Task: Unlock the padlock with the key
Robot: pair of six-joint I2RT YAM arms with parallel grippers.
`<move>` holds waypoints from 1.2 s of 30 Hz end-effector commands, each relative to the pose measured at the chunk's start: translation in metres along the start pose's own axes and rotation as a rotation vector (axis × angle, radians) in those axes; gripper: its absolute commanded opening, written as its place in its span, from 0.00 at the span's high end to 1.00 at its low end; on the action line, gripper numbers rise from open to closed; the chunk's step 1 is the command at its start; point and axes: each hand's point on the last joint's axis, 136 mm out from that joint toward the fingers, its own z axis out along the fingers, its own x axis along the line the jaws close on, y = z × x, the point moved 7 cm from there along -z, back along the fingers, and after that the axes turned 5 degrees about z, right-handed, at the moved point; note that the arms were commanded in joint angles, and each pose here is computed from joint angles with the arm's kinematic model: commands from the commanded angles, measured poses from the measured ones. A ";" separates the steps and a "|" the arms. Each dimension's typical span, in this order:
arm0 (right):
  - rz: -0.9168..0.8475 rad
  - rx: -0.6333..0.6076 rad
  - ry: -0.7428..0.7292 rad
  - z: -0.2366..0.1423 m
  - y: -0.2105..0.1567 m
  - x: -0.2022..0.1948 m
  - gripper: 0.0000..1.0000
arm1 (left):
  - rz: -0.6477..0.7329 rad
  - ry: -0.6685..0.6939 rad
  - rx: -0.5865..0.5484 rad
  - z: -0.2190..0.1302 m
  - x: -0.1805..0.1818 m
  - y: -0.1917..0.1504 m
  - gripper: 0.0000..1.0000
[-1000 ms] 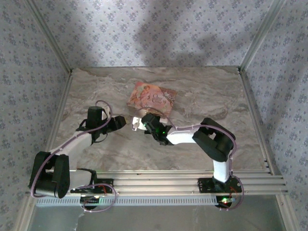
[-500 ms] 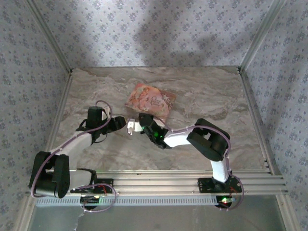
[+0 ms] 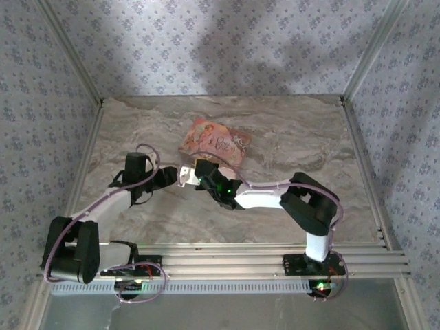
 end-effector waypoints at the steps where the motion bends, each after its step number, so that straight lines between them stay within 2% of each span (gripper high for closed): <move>1: 0.168 -0.045 -0.070 -0.025 0.040 -0.039 1.00 | 0.022 0.043 -0.041 -0.014 -0.001 0.008 0.42; 4: 0.283 0.002 -0.115 -0.038 0.046 -0.068 1.00 | 0.015 0.076 -0.064 -0.026 -0.002 0.012 0.40; 8: 0.485 0.096 -0.209 -0.057 0.017 -0.105 1.00 | 0.020 0.104 -0.084 -0.040 -0.004 0.014 0.40; 13: 0.811 0.336 -0.308 -0.074 -0.063 -0.147 1.00 | 0.036 0.094 -0.073 -0.048 -0.008 0.010 0.38; 15: 0.941 0.471 -0.317 -0.078 -0.116 -0.144 1.00 | 0.031 0.079 -0.058 -0.050 -0.011 0.009 0.38; 21: 1.453 0.688 -0.229 -0.082 -0.232 -0.142 1.00 | 0.013 0.023 -0.004 -0.048 -0.019 0.011 0.38; 25: 1.526 0.857 -0.148 -0.069 -0.265 -0.132 1.00 | 0.009 -0.007 0.058 -0.038 -0.028 0.016 0.39; 27: 1.526 0.914 -0.110 -0.062 -0.274 -0.126 0.95 | 0.031 -0.003 0.073 -0.034 -0.036 0.017 0.39; 31: 1.524 0.931 -0.093 -0.056 -0.281 -0.121 0.85 | 0.078 0.002 0.072 -0.029 -0.052 0.018 0.39; 36: 1.526 0.902 -0.107 -0.063 -0.278 -0.131 0.61 | 0.103 0.010 0.086 -0.028 -0.060 0.019 0.39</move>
